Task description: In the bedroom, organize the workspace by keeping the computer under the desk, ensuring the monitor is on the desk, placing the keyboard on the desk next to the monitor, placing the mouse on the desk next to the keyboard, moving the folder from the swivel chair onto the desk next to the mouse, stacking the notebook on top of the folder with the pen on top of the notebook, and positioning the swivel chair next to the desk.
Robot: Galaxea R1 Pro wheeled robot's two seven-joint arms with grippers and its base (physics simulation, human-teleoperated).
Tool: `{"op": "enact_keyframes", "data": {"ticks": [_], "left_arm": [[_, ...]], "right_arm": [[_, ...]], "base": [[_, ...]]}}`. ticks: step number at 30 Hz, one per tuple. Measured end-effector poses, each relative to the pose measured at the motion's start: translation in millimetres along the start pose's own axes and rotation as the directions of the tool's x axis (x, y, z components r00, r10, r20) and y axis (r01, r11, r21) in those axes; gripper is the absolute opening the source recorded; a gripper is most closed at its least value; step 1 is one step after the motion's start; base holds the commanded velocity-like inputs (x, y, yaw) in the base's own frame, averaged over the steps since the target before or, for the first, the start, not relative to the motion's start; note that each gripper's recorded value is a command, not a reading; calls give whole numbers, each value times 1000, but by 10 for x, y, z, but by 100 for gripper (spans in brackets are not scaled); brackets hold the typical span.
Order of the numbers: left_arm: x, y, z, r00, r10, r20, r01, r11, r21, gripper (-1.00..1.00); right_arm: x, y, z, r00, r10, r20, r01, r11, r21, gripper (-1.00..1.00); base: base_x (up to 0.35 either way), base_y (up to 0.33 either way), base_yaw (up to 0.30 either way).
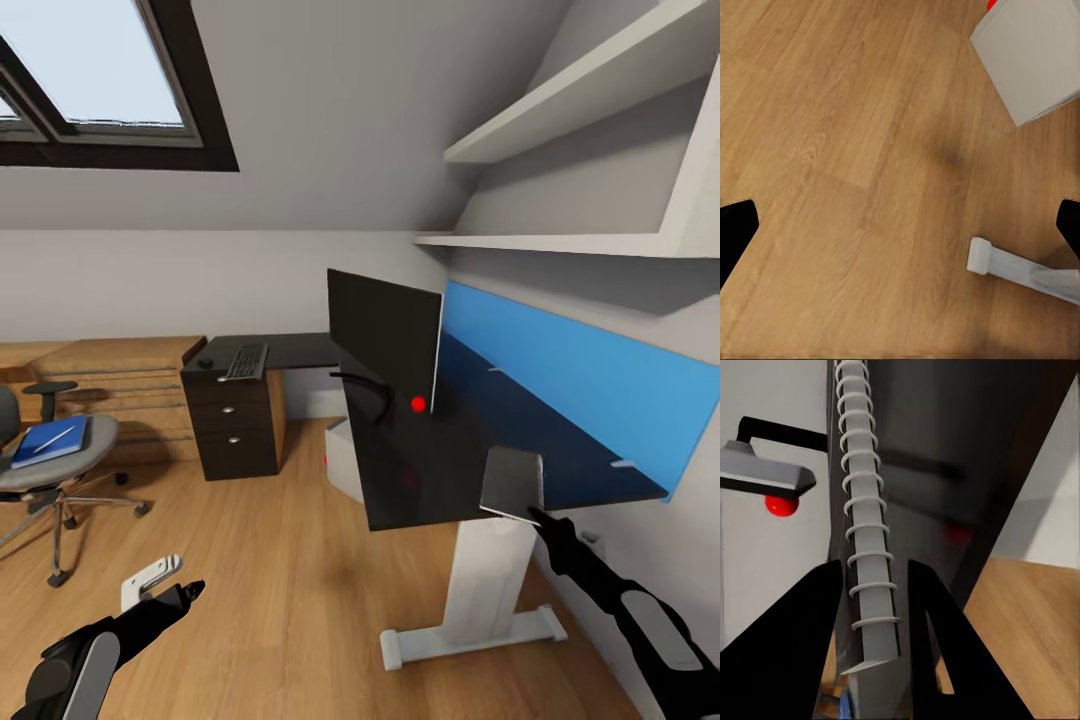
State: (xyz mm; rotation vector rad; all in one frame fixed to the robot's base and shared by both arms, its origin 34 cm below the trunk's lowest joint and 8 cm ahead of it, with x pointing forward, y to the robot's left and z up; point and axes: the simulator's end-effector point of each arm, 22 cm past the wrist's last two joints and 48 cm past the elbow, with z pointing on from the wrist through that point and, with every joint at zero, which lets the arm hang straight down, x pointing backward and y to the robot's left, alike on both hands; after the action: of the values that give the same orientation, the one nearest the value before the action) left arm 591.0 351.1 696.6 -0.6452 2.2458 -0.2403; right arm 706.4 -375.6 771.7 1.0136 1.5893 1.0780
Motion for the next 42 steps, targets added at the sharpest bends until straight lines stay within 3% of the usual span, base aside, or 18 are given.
{"op": "enact_keyframes", "data": {"ticks": [9, 17, 18, 22, 27, 28, 30, 33, 38, 42], "left_arm": [[-3, 2, 0, 1000, 1, 1, -1, 1000, -1, 100], [-4, 1, 1, 1000, 2, 2, -2, 1000, -1, 100], [-5, 7, -3, 1000, 6, 3, -6, 1000, -4, 100], [-8, 33, -3, 1000, 23, 5, -23, 1000, -18, 100], [-8, 64, -3, 999, 42, 6, -42, 999, -34, 100], [-22, 63, -14, 999, 46, 6, -46, 998, -38, 100], [-48, 51, -37, 999, 48, 7, -48, 998, -40, 100], [-87, 31, -70, 999, 50, 7, -50, 998, -41, 100], [-150, -2, -127, 999, 51, 7, -51, 998, -42, 100], [-164, -1, -139, 998, 55, 7, -55, 997, -46, 100]], "right_arm": [[390, 89, 98, 996, -45, -80, 44, 999, -13, -100], [911, 216, 206, 961, -213, -174, 211, 977, -32, -100], [1069, 366, 253, 942, -283, -182, 279, 959, -47, -100], [1171, 500, 296, 922, -343, -180, 343, 939, -30, -100], [1304, 703, 317, 874, -452, -179, 460, 888, 1, -100], [1348, 832, 303, 828, -533, -173, 546, 837, 33, -100], [1364, 978, 263, 782, -602, -158, 618, 783, 76, -100], [1390, 1125, 209, 745, -653, -137, 666, 737, 114, -100], [1402, 1257, 176, 734, -668, -127, 680, 723, 126, -100], [1440, 1282, 167, 750, -648, -132, 661, 740, 123, -100]], "base": [[-331, 0, 0], [-303, -69, 0], [-97, -42, 0], [-44, -19, 0], [-13, -6, 0], [-4, -2, 0], [-2, -1, 0], [0, 0, 0], [0, 0, 0], [0, 0, 0]]}}
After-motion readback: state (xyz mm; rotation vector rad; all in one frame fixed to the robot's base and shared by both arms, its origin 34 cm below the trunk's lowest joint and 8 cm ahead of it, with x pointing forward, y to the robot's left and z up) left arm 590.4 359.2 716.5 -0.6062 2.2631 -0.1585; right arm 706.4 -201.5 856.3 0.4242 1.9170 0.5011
